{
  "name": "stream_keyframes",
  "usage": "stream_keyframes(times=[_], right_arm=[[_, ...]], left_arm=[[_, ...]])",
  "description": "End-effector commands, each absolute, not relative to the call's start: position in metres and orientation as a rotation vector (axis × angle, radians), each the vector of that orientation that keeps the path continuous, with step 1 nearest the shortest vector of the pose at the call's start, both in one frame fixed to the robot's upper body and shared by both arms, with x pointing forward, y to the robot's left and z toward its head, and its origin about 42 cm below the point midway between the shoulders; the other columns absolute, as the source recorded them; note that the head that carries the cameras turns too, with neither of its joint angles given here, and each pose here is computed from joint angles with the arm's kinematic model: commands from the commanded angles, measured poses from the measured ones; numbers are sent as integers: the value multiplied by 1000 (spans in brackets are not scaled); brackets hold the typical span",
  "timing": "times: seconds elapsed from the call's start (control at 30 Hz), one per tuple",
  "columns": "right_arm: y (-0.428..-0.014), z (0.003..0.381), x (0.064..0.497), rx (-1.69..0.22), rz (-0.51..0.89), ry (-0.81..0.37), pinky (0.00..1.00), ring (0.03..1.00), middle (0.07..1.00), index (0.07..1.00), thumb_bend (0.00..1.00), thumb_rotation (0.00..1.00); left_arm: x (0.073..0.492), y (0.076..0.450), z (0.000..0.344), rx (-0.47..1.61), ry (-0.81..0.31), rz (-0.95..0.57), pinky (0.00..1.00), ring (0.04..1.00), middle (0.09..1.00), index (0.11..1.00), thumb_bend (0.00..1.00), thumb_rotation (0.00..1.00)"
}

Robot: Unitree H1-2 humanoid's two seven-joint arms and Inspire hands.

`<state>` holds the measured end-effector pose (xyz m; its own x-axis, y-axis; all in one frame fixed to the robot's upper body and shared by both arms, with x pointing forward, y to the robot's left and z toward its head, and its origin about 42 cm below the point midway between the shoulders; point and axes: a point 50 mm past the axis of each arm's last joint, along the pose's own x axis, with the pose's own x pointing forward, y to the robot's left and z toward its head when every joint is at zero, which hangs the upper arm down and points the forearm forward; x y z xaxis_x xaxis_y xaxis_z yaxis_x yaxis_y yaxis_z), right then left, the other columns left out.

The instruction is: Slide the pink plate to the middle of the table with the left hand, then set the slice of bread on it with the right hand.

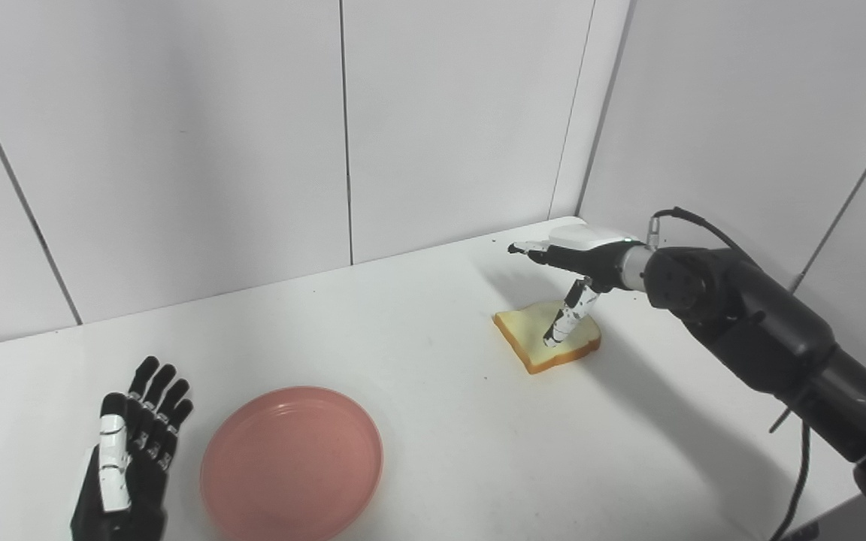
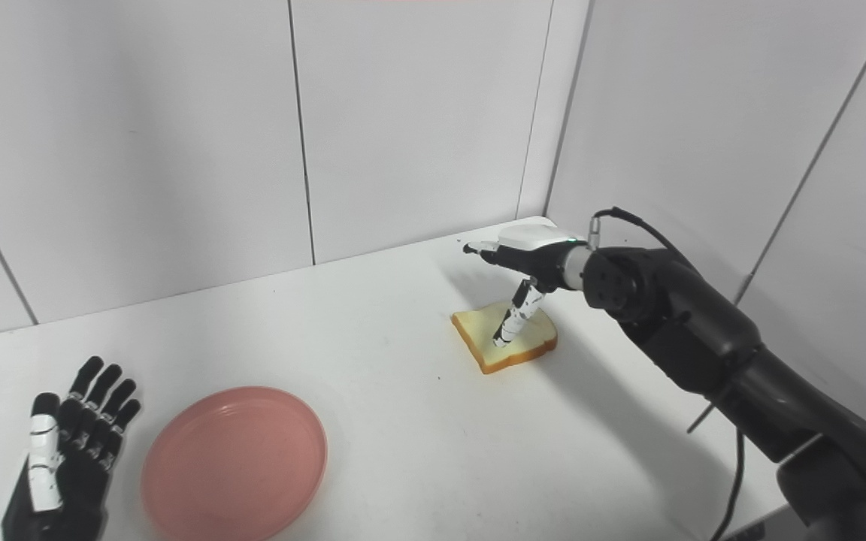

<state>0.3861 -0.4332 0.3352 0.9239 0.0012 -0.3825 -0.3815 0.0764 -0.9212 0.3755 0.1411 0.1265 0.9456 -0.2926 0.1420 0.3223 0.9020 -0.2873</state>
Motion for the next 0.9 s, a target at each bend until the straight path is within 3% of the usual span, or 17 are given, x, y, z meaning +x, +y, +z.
stream_keyframes(times=[0.0,0.6,0.87], right_arm=[[-437,369,388,-1537,233,289,1000,1000,1000,999,1000,238],[-422,345,397,-1825,238,360,1000,1000,1000,1000,1000,230],[-424,335,402,-1812,235,403,1000,1000,1000,1000,1000,233]], left_arm=[[377,140,137,-319,-132,-337,957,942,954,919,636,959],[376,141,142,-323,-145,-334,947,933,947,911,650,948],[375,140,142,-316,-145,-347,953,933,956,926,641,964]])
